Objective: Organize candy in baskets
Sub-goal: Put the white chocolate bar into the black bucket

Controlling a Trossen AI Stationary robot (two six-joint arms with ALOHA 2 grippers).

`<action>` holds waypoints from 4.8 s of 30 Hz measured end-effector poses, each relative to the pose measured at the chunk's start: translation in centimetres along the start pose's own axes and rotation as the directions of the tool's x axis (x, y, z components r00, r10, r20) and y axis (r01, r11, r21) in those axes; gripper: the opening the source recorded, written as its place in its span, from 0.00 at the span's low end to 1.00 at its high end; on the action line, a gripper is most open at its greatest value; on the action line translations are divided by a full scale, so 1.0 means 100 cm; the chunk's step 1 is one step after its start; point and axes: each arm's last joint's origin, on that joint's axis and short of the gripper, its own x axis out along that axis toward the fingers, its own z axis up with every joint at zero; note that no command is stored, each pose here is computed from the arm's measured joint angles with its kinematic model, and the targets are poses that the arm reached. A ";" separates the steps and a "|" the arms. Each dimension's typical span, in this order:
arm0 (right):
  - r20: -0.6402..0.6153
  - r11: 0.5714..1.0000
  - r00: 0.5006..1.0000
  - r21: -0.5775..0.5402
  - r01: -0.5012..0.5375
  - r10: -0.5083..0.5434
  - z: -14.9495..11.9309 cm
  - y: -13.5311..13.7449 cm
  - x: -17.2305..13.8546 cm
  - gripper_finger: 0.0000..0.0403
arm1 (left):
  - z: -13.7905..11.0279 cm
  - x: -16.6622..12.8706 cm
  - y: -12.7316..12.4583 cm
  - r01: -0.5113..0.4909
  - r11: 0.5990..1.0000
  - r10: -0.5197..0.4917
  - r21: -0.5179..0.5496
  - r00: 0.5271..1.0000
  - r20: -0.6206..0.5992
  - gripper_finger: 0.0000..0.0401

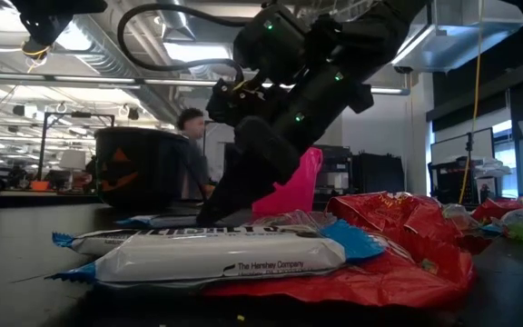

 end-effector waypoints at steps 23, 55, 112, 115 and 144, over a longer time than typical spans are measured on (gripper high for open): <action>-0.001 1.000 1.000 0.011 -0.003 0.003 0.000 0.001 -0.002 0.01 | 0.000 0.000 0.000 -0.002 1.000 0.002 -0.003 1.000 0.003 0.29; 0.213 0.988 0.965 0.002 0.155 -0.152 0.052 0.000 -0.079 0.00 | -0.018 0.030 -0.013 -0.019 1.000 0.018 -0.019 0.998 -0.054 0.36; 0.335 0.939 0.903 -0.121 0.323 -0.268 0.062 0.028 -0.087 0.02 | -0.001 0.077 0.033 -0.076 0.946 -0.005 -0.316 0.969 -0.248 0.02; 0.338 0.939 0.902 -0.120 0.323 -0.268 0.063 0.028 -0.087 0.07 | -0.001 0.077 0.033 -0.074 0.946 -0.006 -0.314 0.969 -0.247 0.04; 0.268 0.882 0.866 -0.102 0.461 -0.422 0.052 0.083 -0.140 0.47 | 0.055 0.028 0.132 -0.622 0.768 0.633 -0.153 0.773 0.031 0.03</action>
